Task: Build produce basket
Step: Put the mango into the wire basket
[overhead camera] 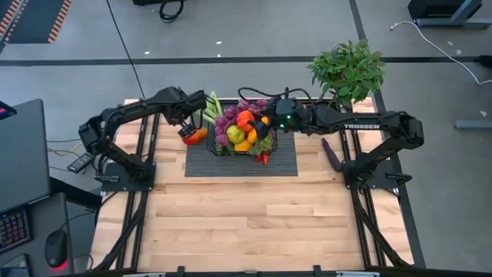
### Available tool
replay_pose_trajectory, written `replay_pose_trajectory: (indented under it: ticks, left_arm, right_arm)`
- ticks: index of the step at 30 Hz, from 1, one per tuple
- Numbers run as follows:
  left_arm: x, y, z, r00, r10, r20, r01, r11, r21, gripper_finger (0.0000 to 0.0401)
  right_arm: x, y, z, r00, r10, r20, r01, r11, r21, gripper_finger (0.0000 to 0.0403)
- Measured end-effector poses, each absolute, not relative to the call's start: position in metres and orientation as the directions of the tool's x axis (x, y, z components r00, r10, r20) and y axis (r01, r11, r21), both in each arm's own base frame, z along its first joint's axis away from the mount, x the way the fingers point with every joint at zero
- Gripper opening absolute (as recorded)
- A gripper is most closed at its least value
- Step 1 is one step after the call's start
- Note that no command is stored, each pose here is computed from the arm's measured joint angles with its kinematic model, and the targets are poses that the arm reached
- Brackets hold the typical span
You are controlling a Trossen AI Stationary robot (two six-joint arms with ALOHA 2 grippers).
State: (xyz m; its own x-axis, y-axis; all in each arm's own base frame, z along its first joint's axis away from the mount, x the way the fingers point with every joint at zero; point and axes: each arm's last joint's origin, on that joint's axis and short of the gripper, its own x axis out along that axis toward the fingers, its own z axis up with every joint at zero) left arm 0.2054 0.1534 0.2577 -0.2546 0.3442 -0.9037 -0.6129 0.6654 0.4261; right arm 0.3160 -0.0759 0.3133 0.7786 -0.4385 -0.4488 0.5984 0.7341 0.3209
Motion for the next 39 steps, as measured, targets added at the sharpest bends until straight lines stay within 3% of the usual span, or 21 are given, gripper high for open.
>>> replay_pose_trajectory:
  ticks: [7,13,16,23,39]
  left_arm:
    - [0.208,0.141,0.25,-0.276,0.336,-0.9,-0.621,0.653,0.434,0.04]
    - [0.221,0.144,0.249,-0.154,0.383,-0.911,-0.656,0.65,0.384,0.04]
    - [0.226,0.149,0.246,-0.036,0.273,-0.961,-0.656,0.719,0.229,0.04]
    - [0.225,0.164,0.236,0.052,0.104,-0.993,-0.568,0.821,0.056,0.04]
    - [0.224,0.199,0.194,0.008,-0.029,-1.0,-0.399,0.916,-0.03,0.04]
  right_arm:
    - [0.312,-0.075,0.309,0.751,-0.429,-0.503,0.624,0.71,0.327,0.0357]
    - [0.311,-0.074,0.307,0.741,-0.417,-0.526,0.635,0.691,0.347,0.0357]
    - [0.311,-0.074,0.306,0.748,-0.394,-0.535,0.622,0.698,0.356,0.0357]
    - [0.309,-0.073,0.304,0.738,-0.377,-0.56,0.629,0.684,0.37,0.0355]
    - [0.308,-0.073,0.302,0.726,-0.375,-0.576,0.642,0.671,0.372,0.0355]
